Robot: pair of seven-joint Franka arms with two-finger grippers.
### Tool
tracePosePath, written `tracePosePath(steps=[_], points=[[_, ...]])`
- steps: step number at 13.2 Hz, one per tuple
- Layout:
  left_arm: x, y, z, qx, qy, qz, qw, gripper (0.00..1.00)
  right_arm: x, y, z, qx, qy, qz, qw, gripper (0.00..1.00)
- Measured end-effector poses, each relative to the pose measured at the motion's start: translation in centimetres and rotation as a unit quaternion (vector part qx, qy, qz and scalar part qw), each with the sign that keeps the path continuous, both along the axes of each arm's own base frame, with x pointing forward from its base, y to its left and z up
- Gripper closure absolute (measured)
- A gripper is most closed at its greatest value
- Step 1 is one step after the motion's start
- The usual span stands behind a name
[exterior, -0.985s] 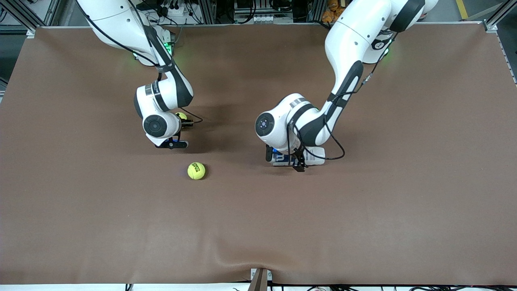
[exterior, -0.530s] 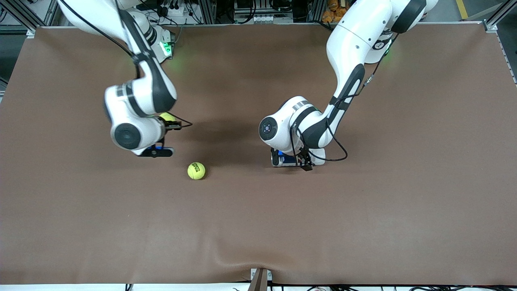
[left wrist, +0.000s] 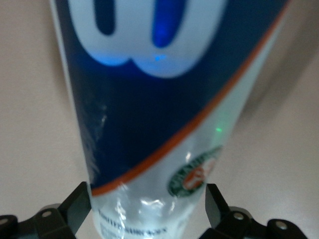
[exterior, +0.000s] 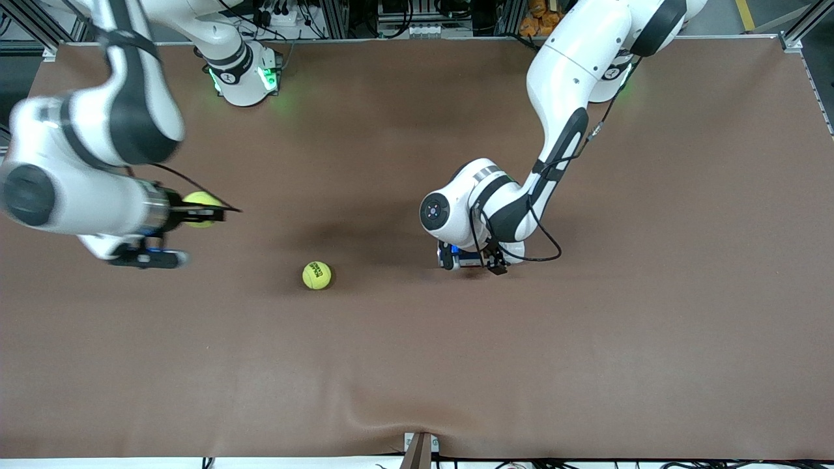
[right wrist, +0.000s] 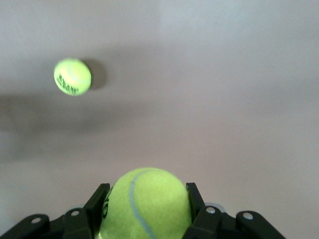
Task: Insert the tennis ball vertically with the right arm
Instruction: 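Lift the yellow ball with the right gripper and move it aside, then lift the can with the left gripper and tilt it upright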
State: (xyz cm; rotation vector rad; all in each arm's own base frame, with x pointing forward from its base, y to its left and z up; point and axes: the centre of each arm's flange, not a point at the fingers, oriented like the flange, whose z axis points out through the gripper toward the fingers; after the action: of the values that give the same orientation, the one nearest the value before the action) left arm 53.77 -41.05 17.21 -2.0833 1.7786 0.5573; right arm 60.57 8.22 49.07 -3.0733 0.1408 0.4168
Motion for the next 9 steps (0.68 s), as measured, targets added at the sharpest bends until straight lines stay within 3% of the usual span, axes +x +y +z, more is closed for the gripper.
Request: tracePosePath(steps=[2,4,9], points=[[-0.1,0.0,-0.6,0.001,0.003,0.0,1.0,0.0,0.4,-2.7,3.6,0.005,-0.035,-0.021,0.999,0.33],[0.0,0.0,-0.7,-0.002,0.001,-0.002,1.0,0.0,0.7,-4.4,5.4,0.006,-0.055,-0.034,0.998,0.33],[0.1,-0.2,-0.7,-0.007,-0.001,-0.006,1.0,0.04,1.0,-4.9,5.8,0.007,-0.065,-0.038,0.997,0.33]])
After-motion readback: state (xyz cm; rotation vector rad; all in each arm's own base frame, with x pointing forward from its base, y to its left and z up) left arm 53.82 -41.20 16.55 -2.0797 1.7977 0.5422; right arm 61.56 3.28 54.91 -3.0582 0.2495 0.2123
